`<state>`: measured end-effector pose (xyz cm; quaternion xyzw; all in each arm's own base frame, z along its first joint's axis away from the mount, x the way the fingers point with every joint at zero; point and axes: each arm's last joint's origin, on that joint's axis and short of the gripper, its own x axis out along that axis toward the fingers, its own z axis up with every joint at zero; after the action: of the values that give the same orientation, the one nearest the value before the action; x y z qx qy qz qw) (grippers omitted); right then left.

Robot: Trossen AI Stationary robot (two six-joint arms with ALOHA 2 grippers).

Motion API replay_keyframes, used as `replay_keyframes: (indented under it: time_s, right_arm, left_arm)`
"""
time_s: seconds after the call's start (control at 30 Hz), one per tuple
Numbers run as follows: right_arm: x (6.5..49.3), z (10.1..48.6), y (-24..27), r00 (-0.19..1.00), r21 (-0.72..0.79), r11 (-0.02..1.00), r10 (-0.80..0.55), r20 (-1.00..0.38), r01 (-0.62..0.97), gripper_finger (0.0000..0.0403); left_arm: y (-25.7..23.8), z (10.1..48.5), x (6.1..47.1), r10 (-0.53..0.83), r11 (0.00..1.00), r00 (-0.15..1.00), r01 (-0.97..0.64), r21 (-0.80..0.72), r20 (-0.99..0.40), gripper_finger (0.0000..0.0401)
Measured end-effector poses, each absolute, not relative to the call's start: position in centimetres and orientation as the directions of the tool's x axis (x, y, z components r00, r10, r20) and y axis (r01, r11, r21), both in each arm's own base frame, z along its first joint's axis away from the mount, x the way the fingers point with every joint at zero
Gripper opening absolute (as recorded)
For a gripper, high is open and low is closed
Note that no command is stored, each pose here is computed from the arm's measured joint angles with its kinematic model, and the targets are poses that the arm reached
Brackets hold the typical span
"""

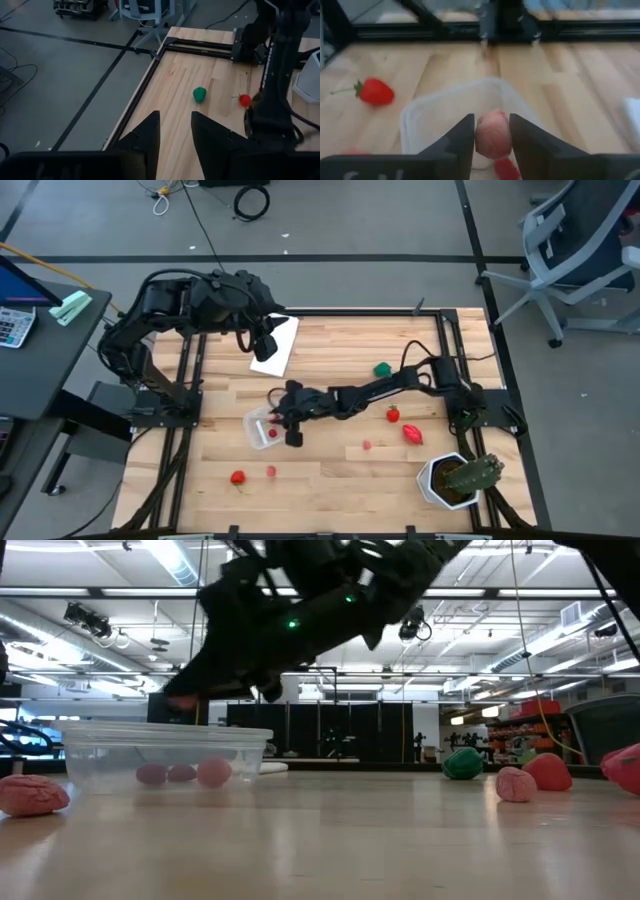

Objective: Pick and placing Produce into tupperware
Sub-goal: Put the peach into the transparent bin, then put the green bell pepper into the transparent bin

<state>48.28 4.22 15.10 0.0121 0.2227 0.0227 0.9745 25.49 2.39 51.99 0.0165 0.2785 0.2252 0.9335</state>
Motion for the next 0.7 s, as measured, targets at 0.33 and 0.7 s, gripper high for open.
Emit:
replay_keyframes:
  time_s: [0.33, 0.7]
  right_arm:
    - [50.2, 16.0, 4.1, 0.773, -0.019, 1.000, -0.018, -0.634, 0.007, 0.0210]
    - [45.1, 22.4, 4.1, 0.596, -0.092, 0.995, -0.096, -0.797, 0.038, 0.0206]
  left_arm:
    - [2.4, 52.0, 25.5, 0.430, 0.898, 0.744, -0.411, 0.157, -0.512, 0.0119]
    - [2.3, 51.4, 25.1, 0.426, 0.891, 0.704, -0.435, 0.129, -0.568, 0.0114]
